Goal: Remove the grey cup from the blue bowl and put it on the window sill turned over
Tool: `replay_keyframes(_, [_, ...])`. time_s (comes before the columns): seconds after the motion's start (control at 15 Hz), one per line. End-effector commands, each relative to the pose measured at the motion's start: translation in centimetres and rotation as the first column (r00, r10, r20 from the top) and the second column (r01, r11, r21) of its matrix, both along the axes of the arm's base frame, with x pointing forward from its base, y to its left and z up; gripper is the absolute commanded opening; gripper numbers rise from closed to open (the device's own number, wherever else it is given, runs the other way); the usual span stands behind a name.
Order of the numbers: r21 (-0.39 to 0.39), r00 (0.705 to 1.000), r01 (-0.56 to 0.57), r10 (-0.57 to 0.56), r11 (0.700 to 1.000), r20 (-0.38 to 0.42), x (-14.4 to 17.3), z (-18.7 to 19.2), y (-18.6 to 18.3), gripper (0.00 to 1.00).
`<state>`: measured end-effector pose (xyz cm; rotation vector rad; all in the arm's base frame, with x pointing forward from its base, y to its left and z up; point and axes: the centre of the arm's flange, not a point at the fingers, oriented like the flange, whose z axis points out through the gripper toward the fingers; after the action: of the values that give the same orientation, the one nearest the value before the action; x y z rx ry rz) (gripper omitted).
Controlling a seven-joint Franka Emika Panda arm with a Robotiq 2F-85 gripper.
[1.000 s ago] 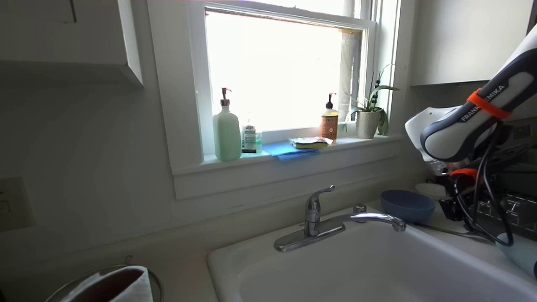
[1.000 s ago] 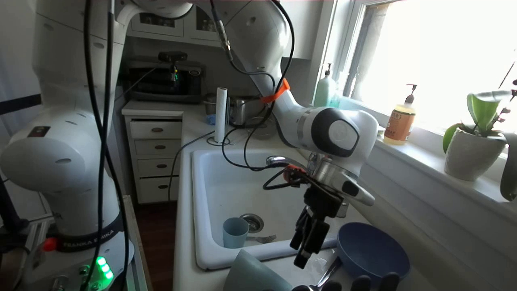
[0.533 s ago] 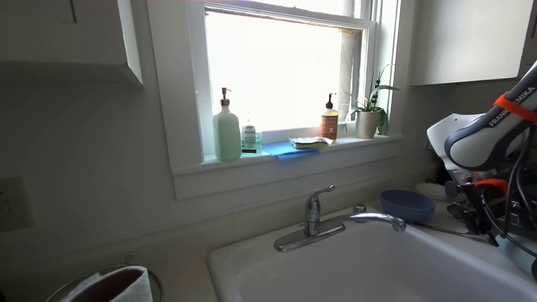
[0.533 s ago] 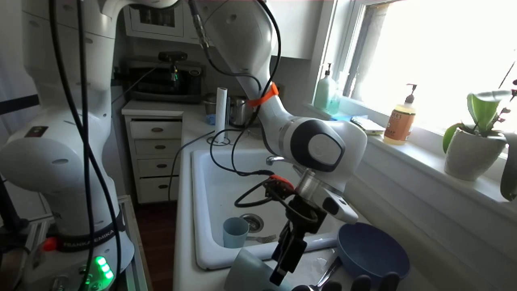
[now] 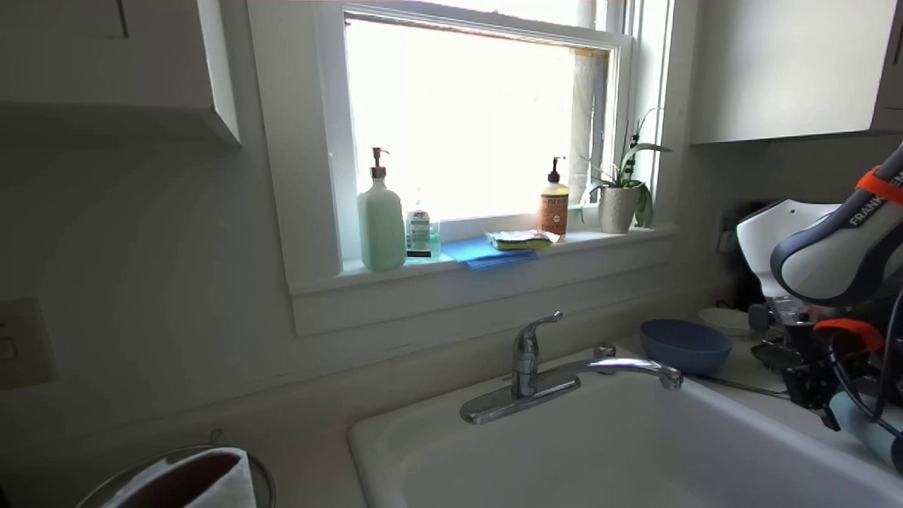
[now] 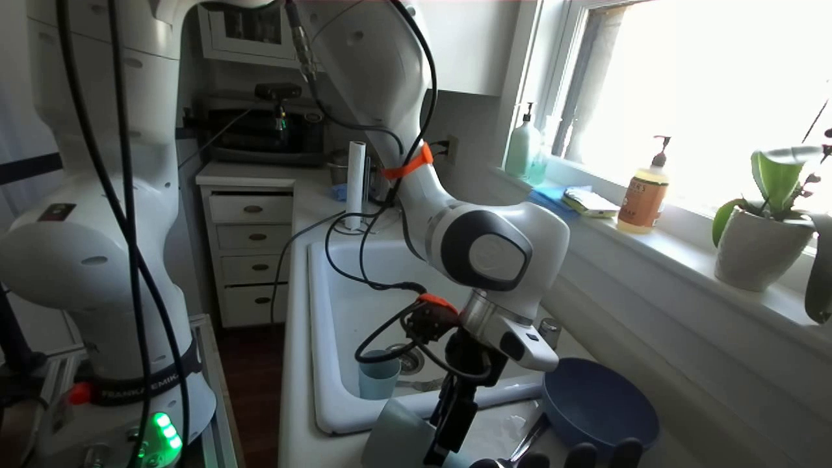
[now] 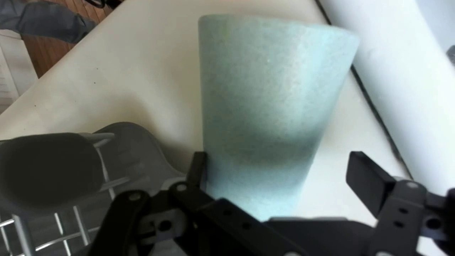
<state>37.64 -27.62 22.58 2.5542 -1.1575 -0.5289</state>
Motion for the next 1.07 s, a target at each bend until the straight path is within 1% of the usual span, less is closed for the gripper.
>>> replay_keyframes(0.0, [-0.015, 0.999, -0.017, 0.017, 1.000, 0.035, -0.8, -0.6, 0.4, 0.74])
replay_keyframes(0.2, [-0.016, 0.998, -0.030, 0.031, 0.999, 0.046, -0.4, -0.5, 0.7, 0.51])
replay_keyframes(0.33, [-0.023, 0.998, -0.041, 0.042, 0.999, 0.054, -0.2, -0.1, 1.0, 0.50])
replay_keyframes(0.47, [-0.030, 0.995, -0.068, 0.070, 0.997, 0.073, 0.0, 1.2, 1.7, 0.50])
replay_keyframes(0.6, [-0.072, 0.986, -0.123, 0.130, 0.990, 0.105, 0.5, 3.0, 2.5, 0.50])
replay_keyframes(0.8, [-0.155, 0.954, -0.226, 0.251, 0.962, 0.165, 1.8, 7.0, 4.2, 0.50])
replay_keyframes(0.93, [-0.208, 0.923, -0.276, 0.319, 0.938, 0.213, 2.7, 10.1, 5.6, 0.50])
replay_keyframes(1.0, [-0.236, 0.903, -0.294, 0.350, 0.926, 0.250, 3.4, 11.8, 6.2, 0.50])
